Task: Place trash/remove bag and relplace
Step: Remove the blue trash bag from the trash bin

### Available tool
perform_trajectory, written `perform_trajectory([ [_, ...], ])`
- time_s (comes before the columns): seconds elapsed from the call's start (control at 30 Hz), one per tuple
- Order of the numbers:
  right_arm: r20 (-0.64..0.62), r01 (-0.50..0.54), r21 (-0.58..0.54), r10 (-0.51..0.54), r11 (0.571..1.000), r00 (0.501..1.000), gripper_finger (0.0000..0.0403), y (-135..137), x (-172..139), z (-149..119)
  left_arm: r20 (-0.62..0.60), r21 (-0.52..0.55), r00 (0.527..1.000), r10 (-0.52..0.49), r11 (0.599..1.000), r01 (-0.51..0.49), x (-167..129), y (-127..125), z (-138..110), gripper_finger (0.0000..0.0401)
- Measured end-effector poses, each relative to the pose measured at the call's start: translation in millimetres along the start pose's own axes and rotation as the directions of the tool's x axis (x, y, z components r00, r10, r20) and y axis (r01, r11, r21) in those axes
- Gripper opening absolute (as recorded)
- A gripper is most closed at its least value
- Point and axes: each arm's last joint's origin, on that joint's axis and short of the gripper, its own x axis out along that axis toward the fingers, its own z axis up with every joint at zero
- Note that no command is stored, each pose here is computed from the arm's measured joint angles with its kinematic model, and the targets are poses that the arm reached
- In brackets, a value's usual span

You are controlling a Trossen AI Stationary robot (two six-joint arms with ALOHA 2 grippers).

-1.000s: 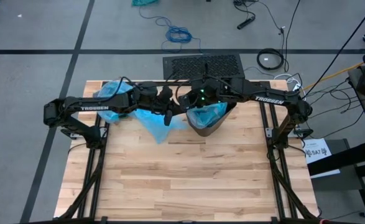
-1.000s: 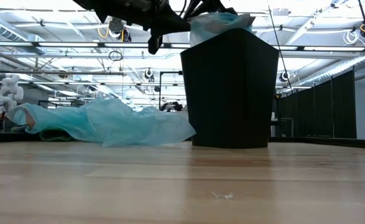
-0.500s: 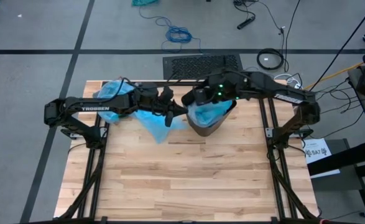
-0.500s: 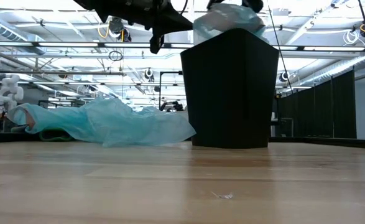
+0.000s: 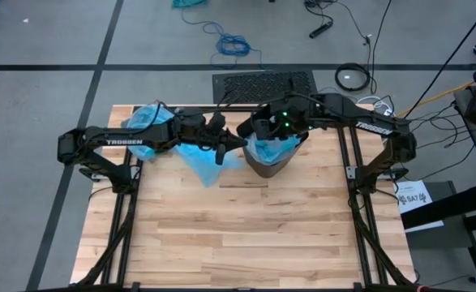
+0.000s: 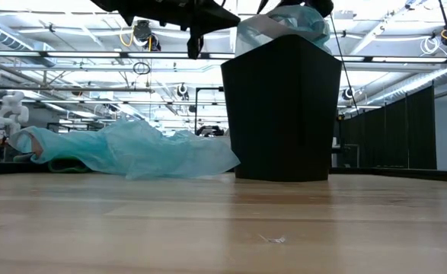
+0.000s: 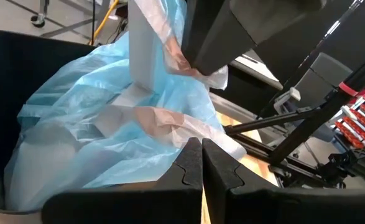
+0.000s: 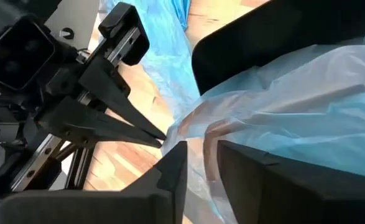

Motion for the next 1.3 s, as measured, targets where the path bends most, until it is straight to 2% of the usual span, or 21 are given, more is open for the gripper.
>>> perform_trajectory([
  [0.23,0.002,-0.008,0.006,0.008,1.0,1.0,0.0118,6,19,2,-0.002,0.022,1.0,-0.002,1.0,0.002,0,-1,0,0.0],
  [0.47,-0.07,0.021,0.045,-0.017,0.999,0.997,0.0116,6,50,9,-0.017,0.017,1.0,0.005,1.0,-0.005,0,0,-2,0.0],
  [0.63,-0.064,0.028,0.039,-0.026,0.999,0.998,0.0094,3,54,14,-0.039,0.018,0.999,0.01,1.0,-0.009,0,0,-4,0.0],
  [0.83,-0.025,0.041,-0.022,-0.042,0.999,0.999,0.0009,3,55,16,-0.063,0.034,0.998,0.008,0.999,-0.006,1,-2,-7,0.0],
  [1.3,-0.001,0.033,-0.052,-0.033,0.998,0.999,0.0,5,55,16,-0.069,0.038,0.998,0.005,0.999,-0.002,1,-2,-8,0.0],
])
